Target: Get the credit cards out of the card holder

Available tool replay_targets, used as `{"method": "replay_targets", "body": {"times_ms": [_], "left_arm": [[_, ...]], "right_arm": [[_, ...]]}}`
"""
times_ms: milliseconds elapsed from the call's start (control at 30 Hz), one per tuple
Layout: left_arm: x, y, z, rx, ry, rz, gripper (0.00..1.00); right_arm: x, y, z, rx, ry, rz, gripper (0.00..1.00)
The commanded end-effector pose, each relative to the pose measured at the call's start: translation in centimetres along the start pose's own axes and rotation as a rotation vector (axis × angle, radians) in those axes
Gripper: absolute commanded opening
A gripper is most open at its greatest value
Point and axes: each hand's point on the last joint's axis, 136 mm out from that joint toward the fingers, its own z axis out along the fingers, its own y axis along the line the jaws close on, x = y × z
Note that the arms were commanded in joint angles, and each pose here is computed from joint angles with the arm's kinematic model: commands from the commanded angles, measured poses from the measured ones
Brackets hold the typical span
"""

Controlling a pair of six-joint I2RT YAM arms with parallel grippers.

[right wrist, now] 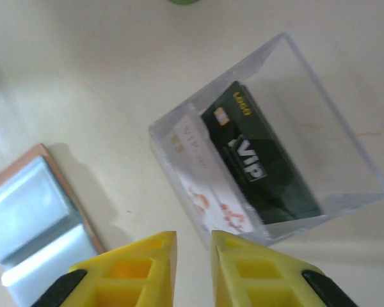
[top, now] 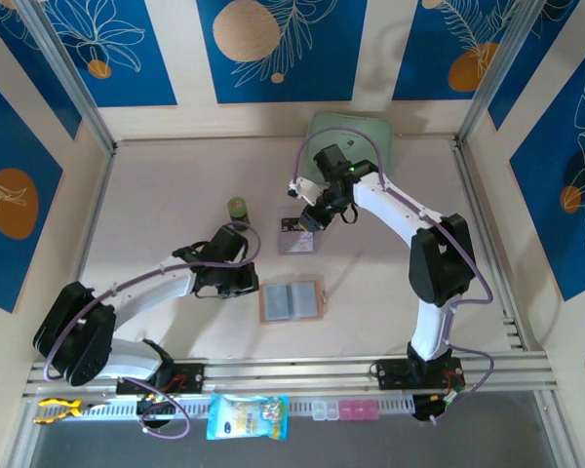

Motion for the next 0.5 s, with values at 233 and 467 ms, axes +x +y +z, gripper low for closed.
{"method": "replay_targets", "body": {"times_ms": [233,467], "left_arm": [[-0.2,-0.7,0.9,0.038,0.010,0.005,0.08],[0.1,-0.3,1.1,0.029,0.018,-0.001,0.08]], "right_arm": [[-0.5,6.6,0.2,-0.101,-0.141,0.373,0.16],[1.4,9.4,0.7,-0.107,-0.152,0.543,0.15]]}}
